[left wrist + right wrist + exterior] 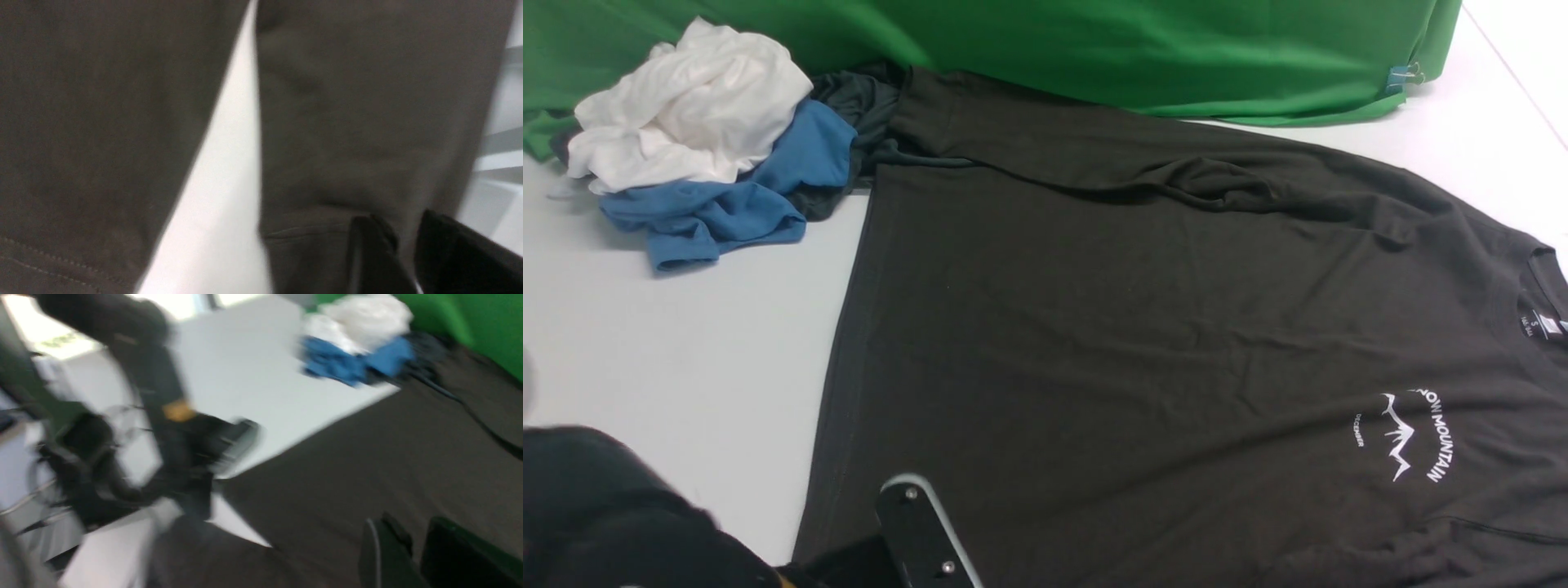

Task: Fold a long-sleeved shirt on a white desktop.
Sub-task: 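Grasp the left edge of the dark T-shirt lying flat on the table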

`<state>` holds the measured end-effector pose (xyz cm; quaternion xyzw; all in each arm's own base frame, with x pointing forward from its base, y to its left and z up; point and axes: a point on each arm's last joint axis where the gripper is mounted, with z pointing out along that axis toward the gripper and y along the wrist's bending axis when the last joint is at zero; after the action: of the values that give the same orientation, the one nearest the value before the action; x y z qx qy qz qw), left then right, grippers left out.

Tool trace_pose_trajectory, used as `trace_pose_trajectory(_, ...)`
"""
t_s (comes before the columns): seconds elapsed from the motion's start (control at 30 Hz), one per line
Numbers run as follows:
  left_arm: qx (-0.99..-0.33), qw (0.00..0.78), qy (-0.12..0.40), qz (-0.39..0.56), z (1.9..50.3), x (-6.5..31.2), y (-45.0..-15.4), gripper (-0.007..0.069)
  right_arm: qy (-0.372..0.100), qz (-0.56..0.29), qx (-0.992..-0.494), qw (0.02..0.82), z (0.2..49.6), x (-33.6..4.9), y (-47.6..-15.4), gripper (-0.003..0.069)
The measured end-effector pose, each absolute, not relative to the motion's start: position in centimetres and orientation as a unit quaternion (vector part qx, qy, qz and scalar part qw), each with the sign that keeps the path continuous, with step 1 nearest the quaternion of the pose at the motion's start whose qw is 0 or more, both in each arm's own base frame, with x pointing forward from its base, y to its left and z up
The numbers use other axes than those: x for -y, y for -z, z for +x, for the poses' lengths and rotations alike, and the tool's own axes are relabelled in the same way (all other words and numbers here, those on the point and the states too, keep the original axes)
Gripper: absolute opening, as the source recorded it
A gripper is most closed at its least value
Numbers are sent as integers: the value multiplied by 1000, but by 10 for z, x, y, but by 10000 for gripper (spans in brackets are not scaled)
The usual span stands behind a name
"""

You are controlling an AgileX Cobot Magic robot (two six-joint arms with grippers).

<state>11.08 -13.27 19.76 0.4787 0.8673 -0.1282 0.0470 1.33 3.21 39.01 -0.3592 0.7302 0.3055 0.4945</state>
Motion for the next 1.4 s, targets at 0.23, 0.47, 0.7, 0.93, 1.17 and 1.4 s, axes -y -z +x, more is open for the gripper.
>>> trace_pose_trajectory(0.23, -874, 31, 97, 475, 113, 128, -163, 393, -338, -402, -700, 484, 10, -34, -392, 169)
trace_pose_trajectory(0.47, -862, 61, 81, 496, 115, 124, -154, 383, -342, -408, -694, 485, 10, -35, -392, 169)
trace_pose_trajectory(0.7, -858, 59, 91, 502, 114, 125, -153, 121, -335, -410, -692, 490, 11, -34, -392, 169)
trace_pose_trajectory(0.93, -851, 35, 90, 516, 117, 130, -166, 67, -335, -410, -692, 491, 11, -34, -393, 169)
trace_pose_trajectory(1.17, -838, 73, 73, 536, 140, 146, -220, 67, -344, -401, -686, 500, 12, -35, -395, 169)
trace_pose_trajectory(1.4, -829, 94, 40, 549, 154, 151, -259, 67, -344, -399, -685, 503, 12, -35, -396, 169)
